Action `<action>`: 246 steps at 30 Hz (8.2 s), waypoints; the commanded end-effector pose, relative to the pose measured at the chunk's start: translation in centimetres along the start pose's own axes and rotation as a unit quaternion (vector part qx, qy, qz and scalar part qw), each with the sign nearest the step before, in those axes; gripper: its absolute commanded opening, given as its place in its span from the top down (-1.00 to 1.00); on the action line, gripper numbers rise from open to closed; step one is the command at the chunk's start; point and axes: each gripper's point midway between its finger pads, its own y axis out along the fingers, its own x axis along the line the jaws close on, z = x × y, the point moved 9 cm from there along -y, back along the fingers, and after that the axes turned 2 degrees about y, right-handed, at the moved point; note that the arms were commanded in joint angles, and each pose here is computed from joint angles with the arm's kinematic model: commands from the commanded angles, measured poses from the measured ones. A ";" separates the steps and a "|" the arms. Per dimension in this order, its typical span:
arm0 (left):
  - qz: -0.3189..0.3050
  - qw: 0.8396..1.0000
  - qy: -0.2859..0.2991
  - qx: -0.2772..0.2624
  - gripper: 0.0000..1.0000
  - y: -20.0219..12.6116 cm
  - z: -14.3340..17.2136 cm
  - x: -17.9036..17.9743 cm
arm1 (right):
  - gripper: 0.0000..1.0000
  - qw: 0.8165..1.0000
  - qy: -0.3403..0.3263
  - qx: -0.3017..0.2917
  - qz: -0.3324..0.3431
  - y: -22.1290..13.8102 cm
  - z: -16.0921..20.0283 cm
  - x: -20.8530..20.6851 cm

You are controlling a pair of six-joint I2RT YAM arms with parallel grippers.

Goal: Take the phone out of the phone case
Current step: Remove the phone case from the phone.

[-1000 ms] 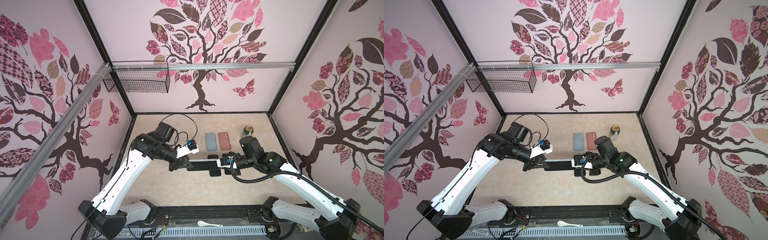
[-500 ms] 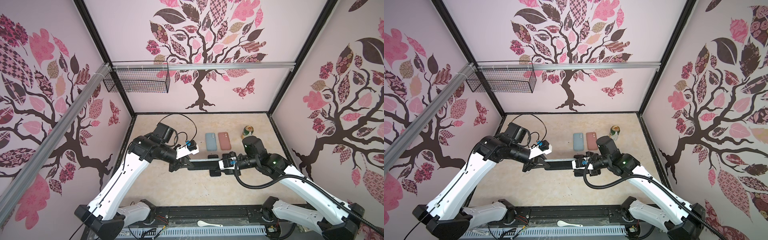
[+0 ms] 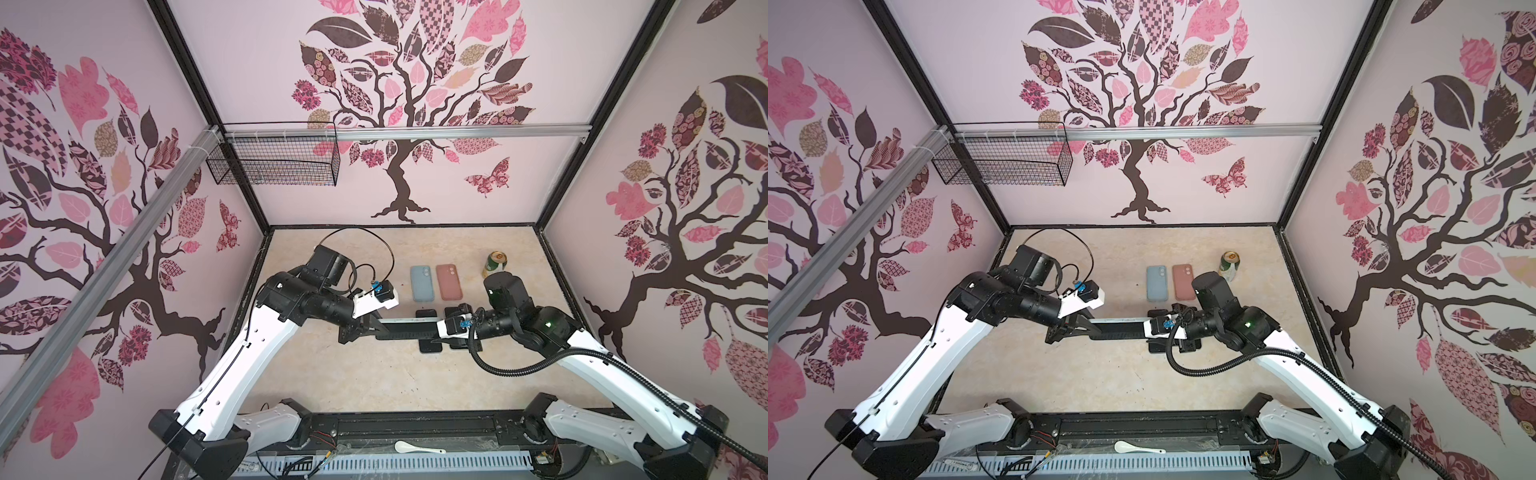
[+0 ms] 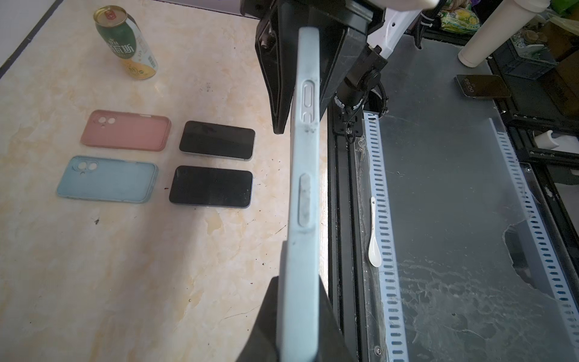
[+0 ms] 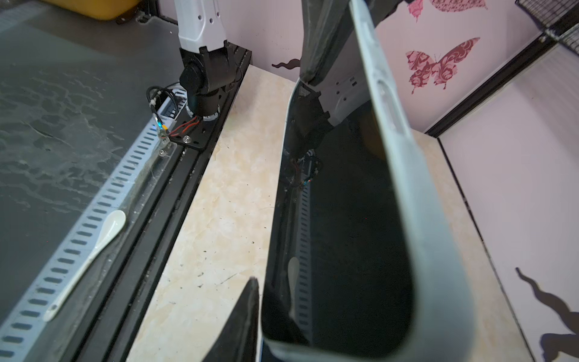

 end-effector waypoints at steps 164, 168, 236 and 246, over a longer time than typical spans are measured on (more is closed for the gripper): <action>-0.189 0.945 0.032 -0.264 1.00 -3.2 0.4 0.8 | 0.06 0.922 0.030 -0.271 0.275 -4.1 -3.6 -0.8; -0.169 0.939 0.042 -0.295 1.00 -2.9 0.6 0.2 | 0.05 0.919 0.014 -0.300 0.255 -4.7 -4.7 -0.5; -0.047 0.956 0.060 -0.283 1.00 -1.1 -0.5 -0.2 | 0.10 0.917 0.029 -0.355 0.176 -4.2 -7.0 -1.3; -0.062 0.957 0.058 -0.278 1.00 -0.8 -0.8 0.0 | 0.15 0.935 0.056 -0.295 0.191 -2.9 -6.3 -1.9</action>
